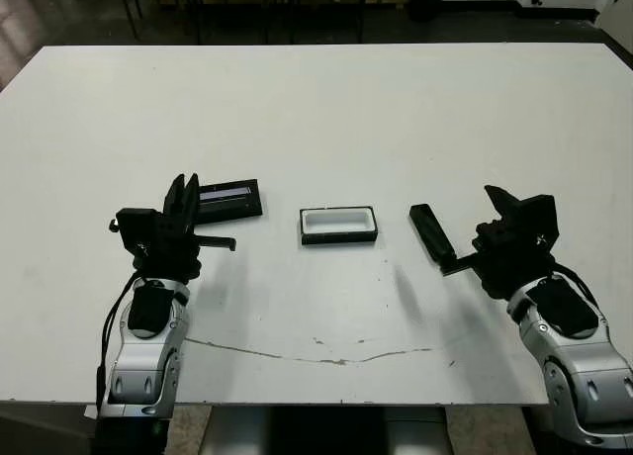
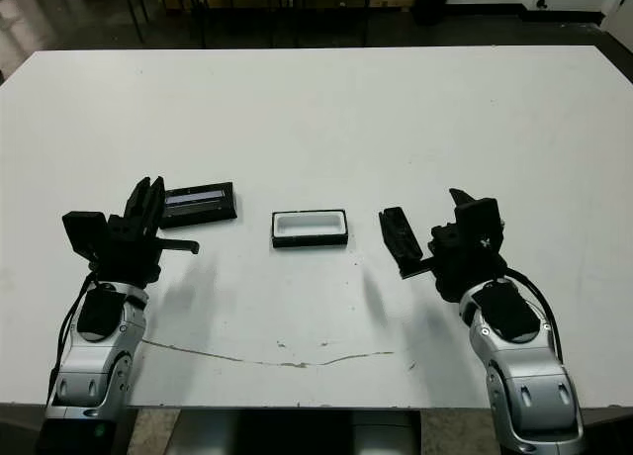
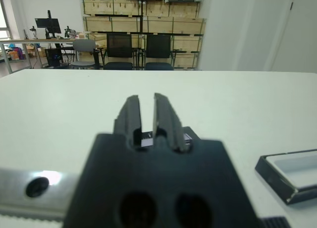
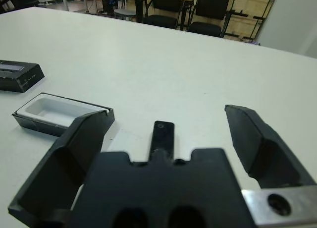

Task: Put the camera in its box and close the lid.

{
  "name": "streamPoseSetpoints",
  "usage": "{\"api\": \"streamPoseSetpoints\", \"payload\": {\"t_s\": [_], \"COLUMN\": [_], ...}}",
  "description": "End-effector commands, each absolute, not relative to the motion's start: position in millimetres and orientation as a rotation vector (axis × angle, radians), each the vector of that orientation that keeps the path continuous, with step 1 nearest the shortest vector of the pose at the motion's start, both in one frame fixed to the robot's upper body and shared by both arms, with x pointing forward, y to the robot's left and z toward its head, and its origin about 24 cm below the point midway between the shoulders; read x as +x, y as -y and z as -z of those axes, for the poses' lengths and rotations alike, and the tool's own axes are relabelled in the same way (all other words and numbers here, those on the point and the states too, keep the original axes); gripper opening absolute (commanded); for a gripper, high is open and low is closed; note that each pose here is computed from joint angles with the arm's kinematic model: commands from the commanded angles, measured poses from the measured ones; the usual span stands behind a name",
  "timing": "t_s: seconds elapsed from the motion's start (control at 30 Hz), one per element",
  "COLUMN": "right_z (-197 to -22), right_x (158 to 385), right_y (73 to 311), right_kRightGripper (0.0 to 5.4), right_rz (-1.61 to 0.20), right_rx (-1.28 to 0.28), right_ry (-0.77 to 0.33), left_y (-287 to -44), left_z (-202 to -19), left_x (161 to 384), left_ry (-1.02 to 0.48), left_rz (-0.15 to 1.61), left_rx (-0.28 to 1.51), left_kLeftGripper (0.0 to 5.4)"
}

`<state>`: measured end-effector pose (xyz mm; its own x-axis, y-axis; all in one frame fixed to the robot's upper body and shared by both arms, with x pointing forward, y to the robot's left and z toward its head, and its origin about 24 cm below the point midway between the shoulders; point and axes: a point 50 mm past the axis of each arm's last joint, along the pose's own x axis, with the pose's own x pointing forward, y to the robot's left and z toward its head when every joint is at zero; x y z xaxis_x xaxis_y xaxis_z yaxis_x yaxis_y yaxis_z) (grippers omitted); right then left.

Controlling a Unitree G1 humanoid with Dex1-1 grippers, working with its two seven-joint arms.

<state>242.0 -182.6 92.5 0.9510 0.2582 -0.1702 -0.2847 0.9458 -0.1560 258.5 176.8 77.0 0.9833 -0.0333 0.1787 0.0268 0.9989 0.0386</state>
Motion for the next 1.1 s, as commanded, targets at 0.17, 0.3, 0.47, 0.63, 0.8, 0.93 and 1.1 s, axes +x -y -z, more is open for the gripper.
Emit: {"api": "streamPoseSetpoints", "payload": {"t_s": [0.17, 0.3, 0.47, 0.63, 0.8, 0.93, 1.1], "right_z": [-81.1, -77.1, -69.5, -62.8, -51.6, -43.6, -41.7], "right_x": [245, 246, 247, 248, 247, 244, 241], "right_y": [182, 181, 182, 184, 184, 183, 181], "right_kRightGripper": [5.39, 5.39, 5.39, 5.39, 5.39, 5.39, 5.39], "right_rz": [-0.265, -0.263, -0.262, -0.257, -0.244, -0.219, -0.163], "right_rx": [-0.132, -0.128, -0.074, -0.082, -0.073, -0.070, -0.122], "right_ry": [-0.211, -0.217, -0.254, -0.304, -0.347, -0.377, -0.358], "left_y": [-183, -184, -184, -184, -184, -185, -185], "left_z": [-71.1, -70.7, -70.2, -69.7, -69.4, -69.1, -68.5], "left_x": [254, 253, 253, 253, 253, 253, 253], "left_ry": [0.139, 0.144, 0.141, 0.135, 0.131, 0.130, 0.128], "left_rz": [0.018, 0.022, 0.025, 0.024, 0.021, 0.023, 0.025], "left_rx": [0.043, 0.057, 0.053, 0.052, 0.052, 0.045, 0.043], "left_kLeftGripper": [0.00, 0.00, 0.00, 0.00, 0.00, 0.00, 0.00]}}
